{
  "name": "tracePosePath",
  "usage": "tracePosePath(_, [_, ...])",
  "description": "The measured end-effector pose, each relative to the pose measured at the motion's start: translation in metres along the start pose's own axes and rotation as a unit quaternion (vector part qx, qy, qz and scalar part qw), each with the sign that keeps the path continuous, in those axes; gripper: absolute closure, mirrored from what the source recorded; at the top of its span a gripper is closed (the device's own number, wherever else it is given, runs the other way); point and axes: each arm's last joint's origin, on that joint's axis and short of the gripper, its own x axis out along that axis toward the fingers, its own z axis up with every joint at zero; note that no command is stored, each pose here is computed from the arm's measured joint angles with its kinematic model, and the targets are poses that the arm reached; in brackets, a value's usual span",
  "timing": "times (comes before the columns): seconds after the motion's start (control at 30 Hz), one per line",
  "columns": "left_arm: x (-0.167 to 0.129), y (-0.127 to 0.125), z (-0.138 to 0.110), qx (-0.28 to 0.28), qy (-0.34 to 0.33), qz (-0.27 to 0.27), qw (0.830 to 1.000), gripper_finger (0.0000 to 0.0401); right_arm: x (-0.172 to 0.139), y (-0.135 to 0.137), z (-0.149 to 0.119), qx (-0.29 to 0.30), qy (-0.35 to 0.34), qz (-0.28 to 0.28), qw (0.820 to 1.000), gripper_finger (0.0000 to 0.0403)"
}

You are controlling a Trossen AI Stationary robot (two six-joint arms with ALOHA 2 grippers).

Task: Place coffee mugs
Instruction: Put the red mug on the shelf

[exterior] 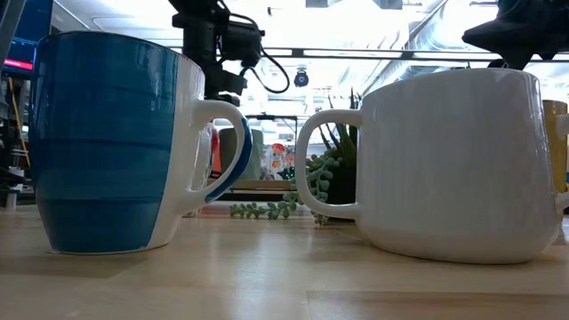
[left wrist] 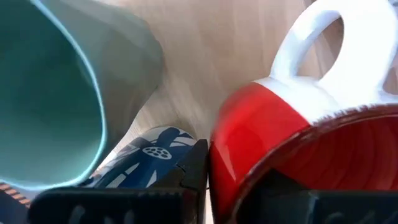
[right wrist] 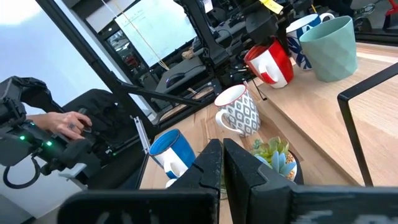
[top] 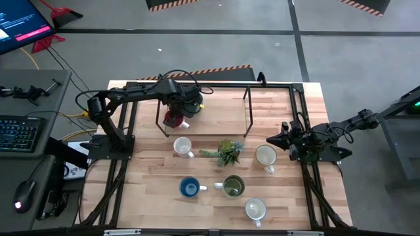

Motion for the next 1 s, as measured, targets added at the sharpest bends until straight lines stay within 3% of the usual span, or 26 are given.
tracePosePath(0.23, [0.0011,0.0052,-0.0058,-0.033,0.002,-0.001,0.999,0.0333,0.0,0.0,0.0,-0.005,0.0,0.0,1.0,0.0402])
tracePosePath(1.0, [0.0012,0.0051,-0.0061,-0.065,0.003,-0.002,0.998,0.0261,0.0,0.0,-0.0001,-0.013,0.0,0.0,1.0,0.0402])
